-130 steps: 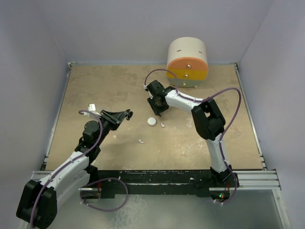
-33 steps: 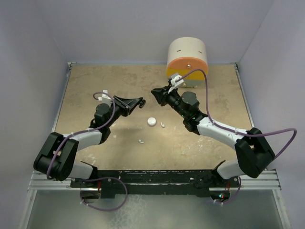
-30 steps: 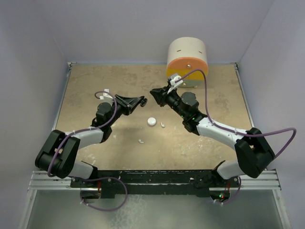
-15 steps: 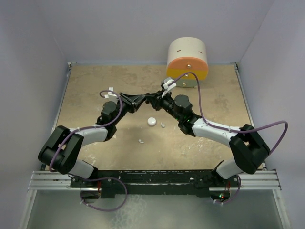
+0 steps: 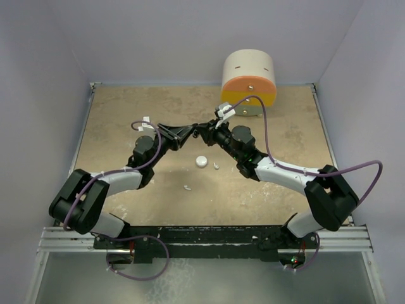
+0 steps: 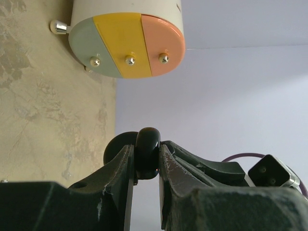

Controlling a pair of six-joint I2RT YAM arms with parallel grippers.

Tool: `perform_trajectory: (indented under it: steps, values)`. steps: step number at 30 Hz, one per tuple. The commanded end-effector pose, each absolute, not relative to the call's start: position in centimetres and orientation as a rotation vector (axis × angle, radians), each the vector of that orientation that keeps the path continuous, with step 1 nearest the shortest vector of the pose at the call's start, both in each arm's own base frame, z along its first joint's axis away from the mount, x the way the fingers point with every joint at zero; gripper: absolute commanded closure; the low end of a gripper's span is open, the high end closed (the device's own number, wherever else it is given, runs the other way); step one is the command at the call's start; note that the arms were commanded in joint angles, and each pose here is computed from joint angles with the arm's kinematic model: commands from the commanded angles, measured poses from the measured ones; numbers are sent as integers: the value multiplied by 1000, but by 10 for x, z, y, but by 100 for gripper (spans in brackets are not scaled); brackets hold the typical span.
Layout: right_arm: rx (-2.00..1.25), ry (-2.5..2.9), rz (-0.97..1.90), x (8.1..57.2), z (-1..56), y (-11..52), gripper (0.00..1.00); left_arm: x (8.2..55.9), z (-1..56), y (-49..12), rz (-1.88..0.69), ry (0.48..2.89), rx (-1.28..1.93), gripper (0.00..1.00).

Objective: Insert the wireless bluetooth earbuds into the charging case
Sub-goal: Place the earbud in the charging case.

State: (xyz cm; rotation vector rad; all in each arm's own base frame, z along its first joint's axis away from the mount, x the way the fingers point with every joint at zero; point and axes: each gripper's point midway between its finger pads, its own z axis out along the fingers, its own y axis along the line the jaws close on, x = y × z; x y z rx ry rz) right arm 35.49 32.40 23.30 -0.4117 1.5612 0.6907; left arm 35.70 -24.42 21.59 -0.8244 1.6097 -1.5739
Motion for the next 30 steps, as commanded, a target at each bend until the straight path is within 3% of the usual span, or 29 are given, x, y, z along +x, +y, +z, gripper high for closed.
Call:
perform_trajectory:
  steps: [1,28,30]
  values:
    - [-382,1487,689,358,267,323,100,348,247,-242,-1640,1509,-775,100]
    - [-377,1529,700,355,254,321,100,345,251,-243,-1650,1492,-774,100]
    - [-370,1527,709,354,255,321,86,346,253,-243,-1652,1486,-775,100]
